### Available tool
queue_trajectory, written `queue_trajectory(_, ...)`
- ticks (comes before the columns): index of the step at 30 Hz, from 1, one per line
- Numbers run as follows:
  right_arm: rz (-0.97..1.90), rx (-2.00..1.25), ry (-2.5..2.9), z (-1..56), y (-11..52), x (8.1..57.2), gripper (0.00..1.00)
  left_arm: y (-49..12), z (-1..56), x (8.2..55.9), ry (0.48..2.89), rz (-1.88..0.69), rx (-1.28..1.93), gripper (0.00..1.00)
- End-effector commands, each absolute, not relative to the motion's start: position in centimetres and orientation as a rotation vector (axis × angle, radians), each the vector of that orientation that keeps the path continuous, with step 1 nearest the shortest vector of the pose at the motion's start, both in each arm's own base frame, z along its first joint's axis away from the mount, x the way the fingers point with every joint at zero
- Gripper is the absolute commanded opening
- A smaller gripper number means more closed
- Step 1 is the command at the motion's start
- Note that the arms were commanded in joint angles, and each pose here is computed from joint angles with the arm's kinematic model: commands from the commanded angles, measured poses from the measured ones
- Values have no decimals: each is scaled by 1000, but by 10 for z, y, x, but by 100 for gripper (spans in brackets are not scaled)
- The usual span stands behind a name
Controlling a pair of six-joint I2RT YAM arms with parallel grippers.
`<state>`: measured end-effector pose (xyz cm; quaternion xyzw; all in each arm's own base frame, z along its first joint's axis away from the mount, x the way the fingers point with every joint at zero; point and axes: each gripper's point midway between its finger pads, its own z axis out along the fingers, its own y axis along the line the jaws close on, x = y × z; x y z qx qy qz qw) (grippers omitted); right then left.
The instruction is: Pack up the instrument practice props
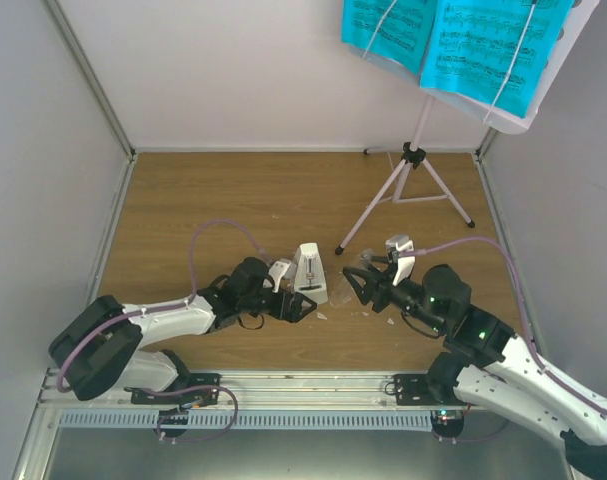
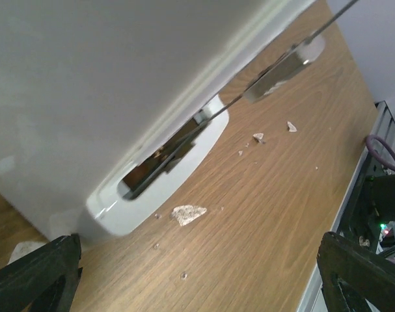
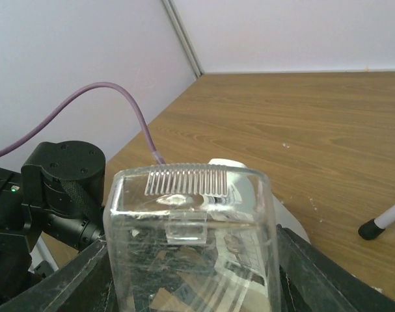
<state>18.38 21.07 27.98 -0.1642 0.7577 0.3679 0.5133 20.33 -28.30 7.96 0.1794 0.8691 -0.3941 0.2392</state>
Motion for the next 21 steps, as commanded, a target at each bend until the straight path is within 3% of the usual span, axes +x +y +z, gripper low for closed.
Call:
queue_trajectory(1,885,-390,1808,281,210,183,52,-309,108,215,2221,-1150,576,99)
queue_trajectory(11,861,-436,1796,277,211,181,52,-339,116,221,2180,-1136,666,99)
queue_trajectory(21,758,-452,1668,280,213,198,52,-267,161,246,2163,-1011,433,99)
